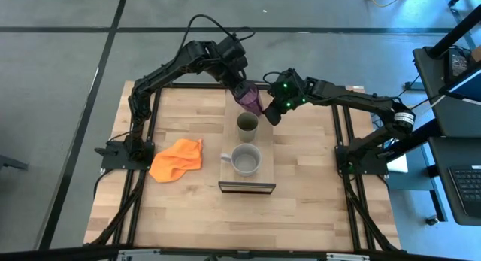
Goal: Stack small to large cups/mugs on shelf
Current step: Put the purple cup on the shelf, then return to Home Position
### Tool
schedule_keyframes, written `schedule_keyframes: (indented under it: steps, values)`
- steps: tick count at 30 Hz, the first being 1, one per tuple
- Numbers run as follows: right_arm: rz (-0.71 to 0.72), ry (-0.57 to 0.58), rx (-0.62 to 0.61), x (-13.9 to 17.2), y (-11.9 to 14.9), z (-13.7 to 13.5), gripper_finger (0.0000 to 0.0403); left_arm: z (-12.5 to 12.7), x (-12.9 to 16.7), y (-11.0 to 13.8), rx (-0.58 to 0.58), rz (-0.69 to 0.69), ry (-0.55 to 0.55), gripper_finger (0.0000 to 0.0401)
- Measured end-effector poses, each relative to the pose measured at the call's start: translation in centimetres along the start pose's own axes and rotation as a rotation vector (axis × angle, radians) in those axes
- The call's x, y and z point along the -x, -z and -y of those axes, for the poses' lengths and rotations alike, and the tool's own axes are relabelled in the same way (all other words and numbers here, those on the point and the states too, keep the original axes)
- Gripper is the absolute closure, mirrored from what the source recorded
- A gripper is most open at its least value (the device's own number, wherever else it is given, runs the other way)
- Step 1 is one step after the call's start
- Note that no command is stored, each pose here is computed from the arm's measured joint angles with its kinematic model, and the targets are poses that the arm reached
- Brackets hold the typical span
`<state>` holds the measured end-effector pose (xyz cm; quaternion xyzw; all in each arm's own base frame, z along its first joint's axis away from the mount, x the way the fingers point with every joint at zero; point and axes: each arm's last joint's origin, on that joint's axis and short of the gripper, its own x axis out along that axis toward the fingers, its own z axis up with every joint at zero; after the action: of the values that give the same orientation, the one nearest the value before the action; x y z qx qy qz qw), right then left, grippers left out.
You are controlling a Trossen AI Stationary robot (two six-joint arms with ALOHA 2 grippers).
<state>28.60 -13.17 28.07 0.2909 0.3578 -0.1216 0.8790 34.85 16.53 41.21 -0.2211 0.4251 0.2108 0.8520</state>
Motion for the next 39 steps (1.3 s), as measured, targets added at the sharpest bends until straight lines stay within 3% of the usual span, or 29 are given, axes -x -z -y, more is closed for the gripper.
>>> schedule_keyframes:
  steps: [12, 24, 39]
  values:
    - [-0.002, 0.0, 0.015, -0.1, 0.0, 0.0, 0.0398, 0.0, 0.0, 0.0, 0.014, 0.0, 0.009, 0.0386]
    - [0.001, -0.001, 0.02, -0.1, 0.0, 0.0, 0.0398, 0.1, 0.1, 0.0, 0.026, 0.002, 0.019, 0.0327]
    - [-0.012, 0.003, 0.017, -0.1, 0.1, 0.1, 0.0398, 0.1, 1.5, 0.1, 0.023, 0.029, 0.016, 0.0323]
